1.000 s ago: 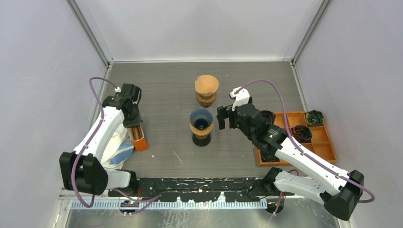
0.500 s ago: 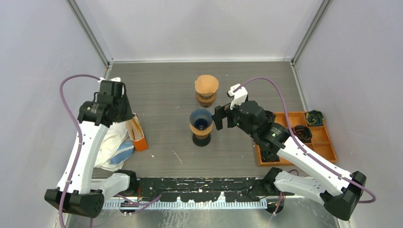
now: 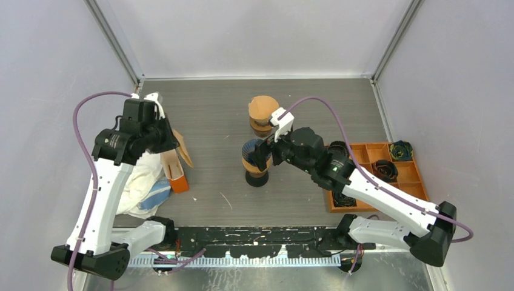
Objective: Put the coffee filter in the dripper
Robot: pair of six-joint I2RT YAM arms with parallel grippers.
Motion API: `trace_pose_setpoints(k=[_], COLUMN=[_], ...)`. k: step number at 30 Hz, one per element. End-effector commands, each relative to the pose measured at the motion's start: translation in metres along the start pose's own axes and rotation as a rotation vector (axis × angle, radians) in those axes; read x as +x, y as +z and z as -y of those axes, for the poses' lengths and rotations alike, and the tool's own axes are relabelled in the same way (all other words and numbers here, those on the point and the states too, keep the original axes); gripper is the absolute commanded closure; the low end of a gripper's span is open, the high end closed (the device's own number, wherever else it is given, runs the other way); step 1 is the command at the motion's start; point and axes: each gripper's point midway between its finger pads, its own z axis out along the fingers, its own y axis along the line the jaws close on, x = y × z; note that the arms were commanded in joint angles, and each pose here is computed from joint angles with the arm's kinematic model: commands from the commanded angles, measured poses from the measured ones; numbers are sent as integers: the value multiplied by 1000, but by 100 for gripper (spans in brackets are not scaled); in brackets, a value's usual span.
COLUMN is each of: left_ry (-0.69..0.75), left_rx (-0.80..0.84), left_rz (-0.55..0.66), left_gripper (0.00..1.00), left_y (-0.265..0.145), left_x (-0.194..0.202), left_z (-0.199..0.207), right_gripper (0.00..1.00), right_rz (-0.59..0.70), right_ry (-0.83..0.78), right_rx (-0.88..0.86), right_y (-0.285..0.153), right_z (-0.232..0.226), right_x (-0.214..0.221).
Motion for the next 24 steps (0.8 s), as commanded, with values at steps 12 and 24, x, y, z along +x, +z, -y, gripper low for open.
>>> trace_pose_setpoints(k=[12, 24], left_ry=[123, 210], left_rx=[140, 61], left_rz=[65, 135], left_gripper=[100, 100], left_y=[-2, -11], left_x=[-12, -19], left_z=[80, 96], right_gripper=[1, 3], right_rz=[263, 366], right_ry=[-75, -131], right_rx=[-58, -36], right_y=[39, 58], right_z=[-66, -85], right_x=[-58, -59])
